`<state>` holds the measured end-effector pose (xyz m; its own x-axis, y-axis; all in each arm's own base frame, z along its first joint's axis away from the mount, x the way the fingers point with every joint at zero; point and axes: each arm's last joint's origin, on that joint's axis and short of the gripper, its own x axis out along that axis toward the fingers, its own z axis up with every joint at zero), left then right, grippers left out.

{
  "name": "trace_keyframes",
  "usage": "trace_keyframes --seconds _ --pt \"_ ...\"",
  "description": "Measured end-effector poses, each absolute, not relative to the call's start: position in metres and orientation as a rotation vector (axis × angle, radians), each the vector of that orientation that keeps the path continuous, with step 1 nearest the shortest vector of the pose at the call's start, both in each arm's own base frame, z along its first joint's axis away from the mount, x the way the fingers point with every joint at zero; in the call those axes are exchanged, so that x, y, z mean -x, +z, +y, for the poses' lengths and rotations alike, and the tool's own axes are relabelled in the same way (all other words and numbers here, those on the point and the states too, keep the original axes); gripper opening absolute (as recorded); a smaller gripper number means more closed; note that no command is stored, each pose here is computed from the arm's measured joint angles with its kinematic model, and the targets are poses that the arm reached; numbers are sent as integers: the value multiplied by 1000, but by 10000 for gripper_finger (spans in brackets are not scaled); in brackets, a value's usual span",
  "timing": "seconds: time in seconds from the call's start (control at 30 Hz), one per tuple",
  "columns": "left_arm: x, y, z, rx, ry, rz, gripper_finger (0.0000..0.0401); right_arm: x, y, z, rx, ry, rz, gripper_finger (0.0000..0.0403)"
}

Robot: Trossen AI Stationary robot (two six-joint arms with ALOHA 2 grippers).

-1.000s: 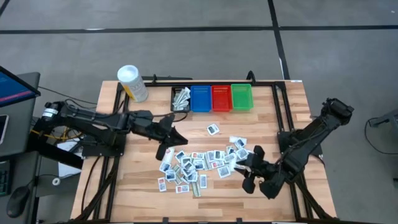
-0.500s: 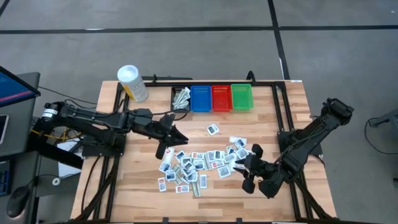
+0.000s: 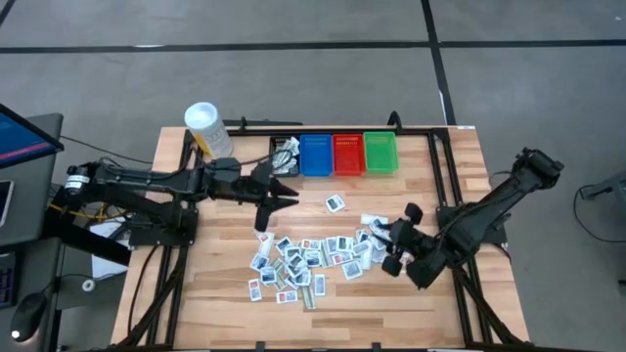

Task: Pick & Place First Aid Supplies
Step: Put the green bandage pack in the black bin

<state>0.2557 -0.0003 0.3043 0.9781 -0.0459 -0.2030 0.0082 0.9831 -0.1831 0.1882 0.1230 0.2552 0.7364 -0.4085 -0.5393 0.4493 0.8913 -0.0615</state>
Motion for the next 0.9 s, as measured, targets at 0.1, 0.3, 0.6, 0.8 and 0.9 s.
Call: trace_keyframes --seconds 0.1,0.3,0.6,0.8,0.9 --pt "-256 304 10 189 -18 206 107 -182 255 113 -94 -486 564 118" --pt "-255 305 17 219 -42 208 107 -180 240 104 -133 -502 545 118" --pt "-255 305 -5 281 -161 226 106 -180 202 125 -249 -358 549 118" --pt "-254 305 -26 305 -235 242 106 -179 176 144 -415 -272 705 118" --pt "-252 301 -38 300 -280 257 106 -180 160 154 -469 -261 794 118"
